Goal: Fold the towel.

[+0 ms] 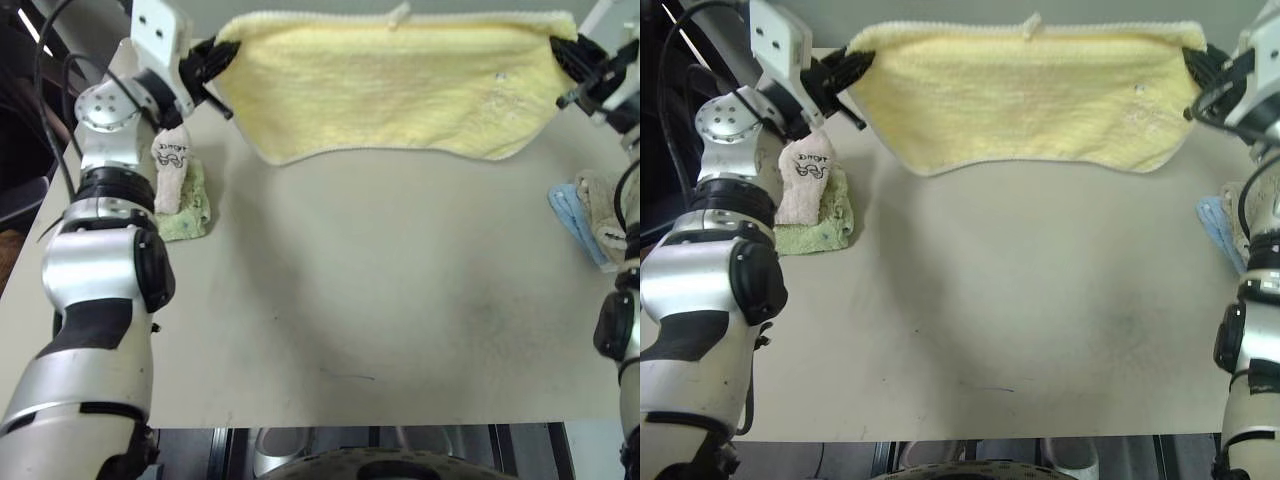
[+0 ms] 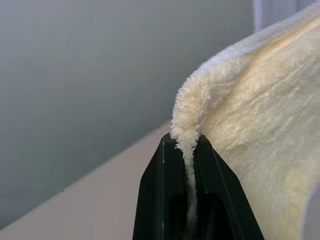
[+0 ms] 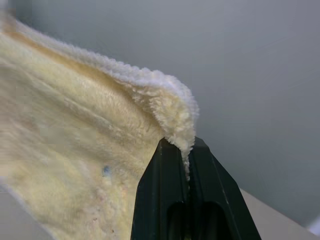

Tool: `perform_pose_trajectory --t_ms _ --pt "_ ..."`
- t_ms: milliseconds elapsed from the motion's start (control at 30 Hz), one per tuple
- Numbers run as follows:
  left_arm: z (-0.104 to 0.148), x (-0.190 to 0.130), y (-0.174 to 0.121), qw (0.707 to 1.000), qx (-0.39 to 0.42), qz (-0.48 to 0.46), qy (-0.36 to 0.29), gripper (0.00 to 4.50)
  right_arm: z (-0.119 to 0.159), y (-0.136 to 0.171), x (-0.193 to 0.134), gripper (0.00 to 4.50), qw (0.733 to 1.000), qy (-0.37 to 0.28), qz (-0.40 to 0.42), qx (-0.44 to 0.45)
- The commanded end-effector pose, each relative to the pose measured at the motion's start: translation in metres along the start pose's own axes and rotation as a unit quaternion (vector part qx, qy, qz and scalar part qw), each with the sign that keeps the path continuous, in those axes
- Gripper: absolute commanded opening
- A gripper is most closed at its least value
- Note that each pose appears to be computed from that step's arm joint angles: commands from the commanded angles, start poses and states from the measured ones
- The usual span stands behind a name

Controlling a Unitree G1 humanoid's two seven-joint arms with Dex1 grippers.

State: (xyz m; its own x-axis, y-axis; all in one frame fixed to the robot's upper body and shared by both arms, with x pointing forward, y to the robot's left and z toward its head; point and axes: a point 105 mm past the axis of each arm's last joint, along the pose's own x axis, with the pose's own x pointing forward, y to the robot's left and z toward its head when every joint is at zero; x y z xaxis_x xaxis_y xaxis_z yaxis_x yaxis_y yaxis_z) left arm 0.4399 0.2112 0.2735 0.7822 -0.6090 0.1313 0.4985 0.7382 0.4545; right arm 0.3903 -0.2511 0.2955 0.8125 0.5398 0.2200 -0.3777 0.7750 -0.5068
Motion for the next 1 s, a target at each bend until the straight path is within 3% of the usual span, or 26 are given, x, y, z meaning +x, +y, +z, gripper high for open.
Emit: perform_pose_trajectory --t_ms 33,100,200,433,733,867,1000 --pt "0.002 -0.016 -0.010 0.997 0.002 -0.079 -0.016 0.04 0.026 0.028 -0.026 0.00 0.996 -0.034 0.088 0.000" --pt "0.004 -0.027 -0.018 0.990 -0.019 -0.136 -0.028 0.04 0.022 0.054 -0.049 0.00 0.989 -0.012 0.145 0.024" --pt "0.008 -0.034 -0.022 0.984 -0.041 -0.171 -0.036 0.04 0.022 0.072 -0.066 0.00 0.984 0.006 0.166 0.058" --pt "-0.005 -0.074 -0.052 0.950 -0.097 -0.293 0.040 0.04 0.018 0.097 -0.098 0.00 0.978 0.043 0.182 0.095" --pt "-0.025 -0.127 -0.081 0.911 -0.170 -0.341 0.158 0.04 -0.005 0.127 -0.135 0.00 0.974 0.102 0.174 0.108" --pt "-0.046 -0.153 -0.090 0.895 -0.172 -0.348 0.221 0.04 -0.015 0.144 -0.151 0.00 0.968 0.132 0.178 0.117" --pt "-0.051 -0.161 -0.095 0.892 -0.179 -0.348 0.228 0.04 -0.019 0.152 -0.161 0.00 0.965 0.147 0.182 0.116"
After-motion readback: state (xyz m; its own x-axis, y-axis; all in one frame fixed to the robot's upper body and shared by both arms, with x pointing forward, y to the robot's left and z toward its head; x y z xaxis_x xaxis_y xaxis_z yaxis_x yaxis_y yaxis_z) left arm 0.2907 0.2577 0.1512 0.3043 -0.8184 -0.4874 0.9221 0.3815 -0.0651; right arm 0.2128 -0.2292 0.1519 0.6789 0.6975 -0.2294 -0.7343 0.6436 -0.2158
